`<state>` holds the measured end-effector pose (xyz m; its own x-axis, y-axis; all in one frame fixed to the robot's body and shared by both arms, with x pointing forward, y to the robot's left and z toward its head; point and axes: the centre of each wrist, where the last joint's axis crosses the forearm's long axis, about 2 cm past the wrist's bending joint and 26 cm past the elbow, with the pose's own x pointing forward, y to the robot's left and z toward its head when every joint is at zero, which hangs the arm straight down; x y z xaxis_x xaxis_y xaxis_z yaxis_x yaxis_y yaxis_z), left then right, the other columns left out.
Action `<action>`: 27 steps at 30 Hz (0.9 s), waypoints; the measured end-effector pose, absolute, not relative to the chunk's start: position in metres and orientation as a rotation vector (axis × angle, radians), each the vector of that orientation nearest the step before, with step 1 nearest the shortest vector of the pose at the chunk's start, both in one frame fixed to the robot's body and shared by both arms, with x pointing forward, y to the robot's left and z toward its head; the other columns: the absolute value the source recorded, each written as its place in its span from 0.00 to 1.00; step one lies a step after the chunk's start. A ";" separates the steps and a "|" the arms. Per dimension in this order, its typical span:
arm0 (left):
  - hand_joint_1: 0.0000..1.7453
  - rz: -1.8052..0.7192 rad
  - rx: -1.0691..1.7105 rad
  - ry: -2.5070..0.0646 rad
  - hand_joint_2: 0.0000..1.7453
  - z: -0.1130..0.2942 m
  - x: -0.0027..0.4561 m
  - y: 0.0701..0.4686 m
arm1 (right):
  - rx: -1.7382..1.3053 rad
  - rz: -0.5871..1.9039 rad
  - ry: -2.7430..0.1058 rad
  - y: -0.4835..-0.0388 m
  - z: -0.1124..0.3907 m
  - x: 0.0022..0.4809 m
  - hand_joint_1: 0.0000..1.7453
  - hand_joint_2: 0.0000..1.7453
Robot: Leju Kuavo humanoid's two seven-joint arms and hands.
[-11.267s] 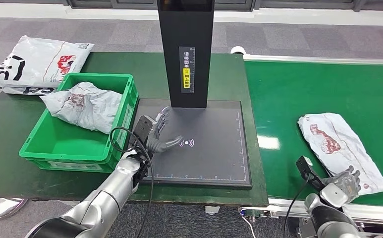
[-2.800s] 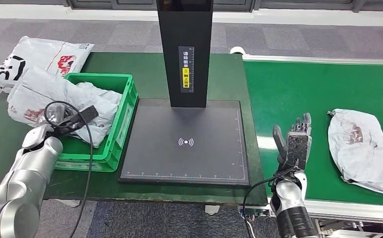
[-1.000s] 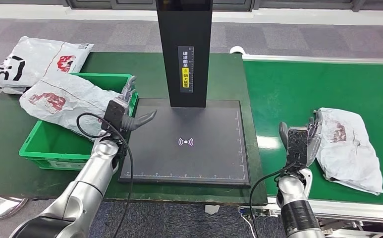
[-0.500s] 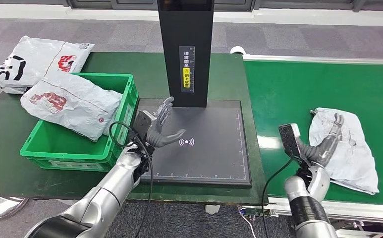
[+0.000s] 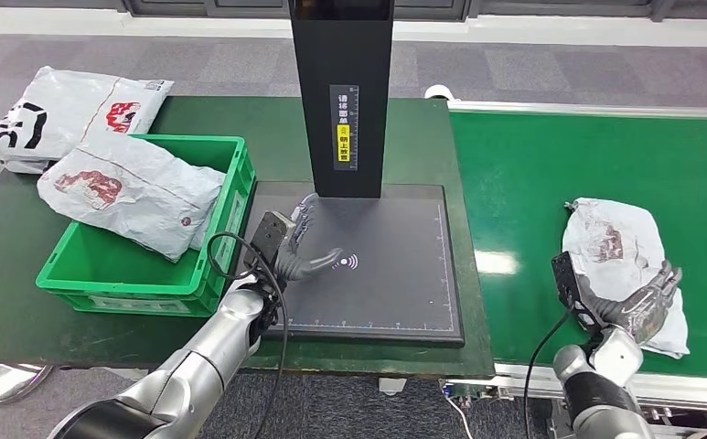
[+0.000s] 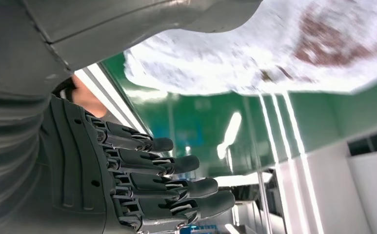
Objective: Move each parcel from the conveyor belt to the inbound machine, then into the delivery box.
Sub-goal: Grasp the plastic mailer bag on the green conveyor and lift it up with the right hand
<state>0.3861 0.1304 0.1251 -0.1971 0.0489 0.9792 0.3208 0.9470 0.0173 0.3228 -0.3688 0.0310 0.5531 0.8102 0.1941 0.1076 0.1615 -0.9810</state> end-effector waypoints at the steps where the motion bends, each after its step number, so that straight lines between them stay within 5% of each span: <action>1: 0.00 -0.252 -0.275 -1.760 1.00 0.125 0.386 0.131 | -1.325 0.617 -0.850 -0.369 0.030 0.323 0.00 1.00; 13: 0.00 -0.280 -0.256 -1.764 1.00 0.124 0.388 0.137 | -1.074 0.767 -0.455 -0.370 0.011 0.314 0.00 1.00; 23: 0.00 -0.285 -0.256 -1.768 1.00 0.125 0.388 0.137 | -1.029 0.782 -0.409 -0.371 0.008 0.311 0.00 1.00; 24: 0.00 -0.286 -0.256 -1.767 1.00 0.125 0.388 0.137 | -1.022 0.785 -0.401 -0.371 0.007 0.311 0.11 1.00; 27: 0.00 -0.293 -0.262 -1.766 1.00 0.125 0.388 0.137 | -0.967 0.803 -0.347 -0.371 0.008 0.312 0.86 1.00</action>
<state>0.3882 0.1370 0.1255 -0.2102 0.0175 0.9775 0.3318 0.9418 0.0545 0.3122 -0.3715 0.0076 0.6686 0.7393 -0.0796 -0.4489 0.3160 -0.8359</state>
